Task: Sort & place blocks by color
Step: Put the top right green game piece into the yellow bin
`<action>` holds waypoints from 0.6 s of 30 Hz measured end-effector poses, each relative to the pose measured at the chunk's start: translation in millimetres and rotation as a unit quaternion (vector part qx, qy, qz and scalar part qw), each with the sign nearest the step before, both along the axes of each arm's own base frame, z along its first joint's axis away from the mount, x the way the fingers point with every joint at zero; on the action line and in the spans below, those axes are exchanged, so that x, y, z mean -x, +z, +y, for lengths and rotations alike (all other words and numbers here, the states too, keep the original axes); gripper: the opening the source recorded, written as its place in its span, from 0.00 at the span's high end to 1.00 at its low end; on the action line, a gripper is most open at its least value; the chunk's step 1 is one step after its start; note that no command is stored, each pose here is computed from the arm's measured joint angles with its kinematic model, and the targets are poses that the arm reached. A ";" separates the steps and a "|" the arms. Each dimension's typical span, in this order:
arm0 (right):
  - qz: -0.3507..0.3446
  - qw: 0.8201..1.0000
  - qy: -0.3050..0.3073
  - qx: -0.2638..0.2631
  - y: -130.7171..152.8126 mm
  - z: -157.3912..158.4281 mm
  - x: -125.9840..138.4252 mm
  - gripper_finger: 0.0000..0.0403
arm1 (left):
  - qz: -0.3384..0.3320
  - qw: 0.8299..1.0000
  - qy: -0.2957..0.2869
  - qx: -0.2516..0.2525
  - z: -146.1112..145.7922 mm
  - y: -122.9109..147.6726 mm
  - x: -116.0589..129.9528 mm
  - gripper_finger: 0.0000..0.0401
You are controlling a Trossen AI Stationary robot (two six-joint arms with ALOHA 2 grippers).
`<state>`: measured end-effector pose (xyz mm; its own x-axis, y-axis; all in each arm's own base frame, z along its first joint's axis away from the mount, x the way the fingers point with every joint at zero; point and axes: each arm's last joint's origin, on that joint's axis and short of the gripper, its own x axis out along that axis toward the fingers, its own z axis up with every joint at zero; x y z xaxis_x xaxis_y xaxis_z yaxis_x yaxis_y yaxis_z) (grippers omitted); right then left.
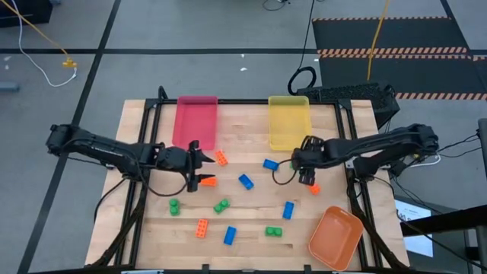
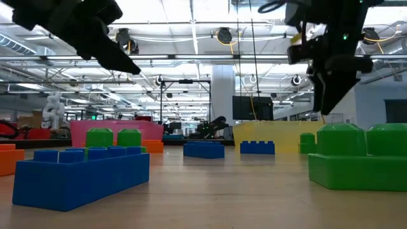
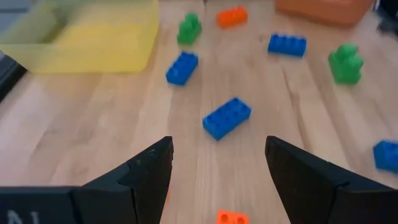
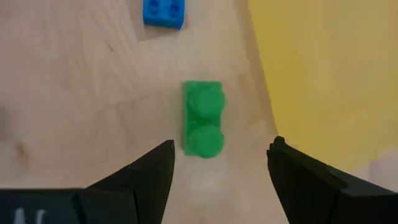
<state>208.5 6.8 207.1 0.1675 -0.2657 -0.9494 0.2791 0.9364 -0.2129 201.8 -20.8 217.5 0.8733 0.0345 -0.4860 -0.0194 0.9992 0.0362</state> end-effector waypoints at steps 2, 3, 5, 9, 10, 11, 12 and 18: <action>0.002 1.000 0.003 0.001 -5.2 0.1 -2.9 0.40 | -0.020 1.000 0.007 0.001 1.5 -3.5 8.7 0.36; 0.001 1.000 0.003 0.001 -7.1 -0.5 -3.1 0.40 | -0.028 1.000 0.012 0.002 2.0 -5.4 12.1 0.36; -0.007 1.000 0.000 -0.011 -10.0 -2.2 -5.3 0.40 | -0.035 0.999 0.015 0.004 3.1 -10.7 20.0 0.36; -0.015 0.999 -0.004 -0.051 -20.3 -5.3 -5.9 0.40 | -0.060 0.998 0.021 0.012 4.6 -15.5 29.8 0.36; -0.013 0.998 -0.006 -0.059 -23.2 -6.4 -5.8 0.40 | -0.064 0.998 0.022 0.013 4.7 -16.6 30.9 0.36; -0.007 0.998 -0.009 -0.062 -26.8 -7.7 -4.7 0.40 | -0.065 0.998 0.021 0.013 4.8 -17.2 31.7 0.36; -0.002 0.998 -0.012 -0.064 -30.3 -9.1 -3.9 0.40 | -0.066 0.998 0.021 0.013 4.9 -17.4 32.1 0.36; -0.011 0.996 -0.027 -0.087 -47.4 -17.0 -4.1 0.40 | -0.066 0.998 0.023 0.008 5.0 -17.5 31.9 0.36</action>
